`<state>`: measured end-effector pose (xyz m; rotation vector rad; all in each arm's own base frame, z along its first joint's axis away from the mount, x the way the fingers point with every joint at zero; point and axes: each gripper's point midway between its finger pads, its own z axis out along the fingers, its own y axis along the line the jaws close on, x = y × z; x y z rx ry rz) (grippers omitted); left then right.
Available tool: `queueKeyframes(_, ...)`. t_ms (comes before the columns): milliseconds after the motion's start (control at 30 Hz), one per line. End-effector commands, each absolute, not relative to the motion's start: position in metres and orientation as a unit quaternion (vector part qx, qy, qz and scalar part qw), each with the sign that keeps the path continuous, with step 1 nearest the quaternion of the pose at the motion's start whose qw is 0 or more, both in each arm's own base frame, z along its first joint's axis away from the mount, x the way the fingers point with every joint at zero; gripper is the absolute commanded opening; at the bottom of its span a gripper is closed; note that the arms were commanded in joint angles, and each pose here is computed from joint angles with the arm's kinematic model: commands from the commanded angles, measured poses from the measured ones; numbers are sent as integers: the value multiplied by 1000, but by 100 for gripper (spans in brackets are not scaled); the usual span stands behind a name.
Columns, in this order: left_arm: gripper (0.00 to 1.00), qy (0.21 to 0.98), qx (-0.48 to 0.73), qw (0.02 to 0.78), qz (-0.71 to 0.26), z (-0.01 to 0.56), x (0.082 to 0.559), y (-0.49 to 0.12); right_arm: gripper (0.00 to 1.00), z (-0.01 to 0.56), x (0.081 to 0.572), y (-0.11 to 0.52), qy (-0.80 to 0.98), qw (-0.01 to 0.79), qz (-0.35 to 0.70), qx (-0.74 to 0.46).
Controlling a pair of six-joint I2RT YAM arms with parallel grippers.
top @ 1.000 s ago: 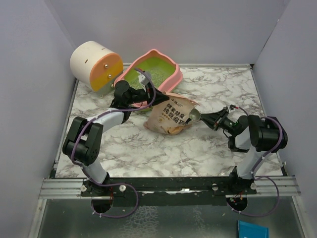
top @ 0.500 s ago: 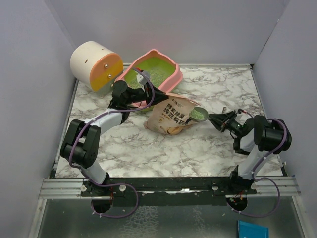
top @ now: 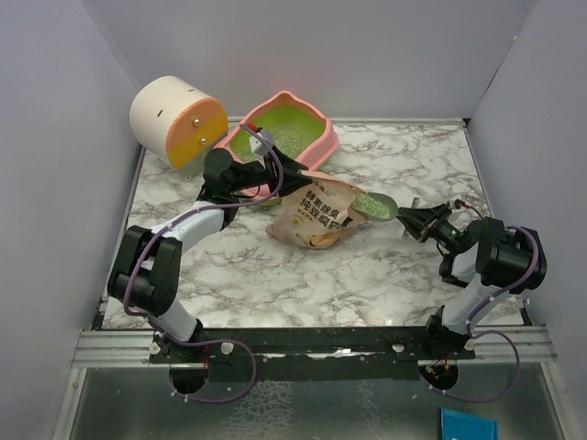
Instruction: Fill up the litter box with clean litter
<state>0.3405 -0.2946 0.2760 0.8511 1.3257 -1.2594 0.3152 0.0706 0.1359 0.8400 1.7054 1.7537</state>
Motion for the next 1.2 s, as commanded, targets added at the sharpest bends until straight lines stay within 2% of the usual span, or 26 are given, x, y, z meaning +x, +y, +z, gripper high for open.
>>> queueKeyframes(0, 46, 535, 357, 571, -511, 299, 339, -288, 1, 188, 307, 65, 615, 394, 657, 186)
queueKeyframes(367, 49, 543, 308, 643, -444, 322, 358, -260, 1, 215, 332, 41, 624, 442, 618, 181)
queueKeyframes(533, 49, 546, 294, 657, -430, 338, 358, -252, 1, 231, 361, 25, 638, 468, 583, 185)
queueKeyframes(800, 49, 544, 289, 683, -393, 355, 355, -240, 1, 260, 402, 8, 634, 472, 582, 190)
queueKeyframes(1167, 48, 548, 282, 711, -339, 366, 356, -225, 1, 286, 465, 65, 645, 449, 601, 148)
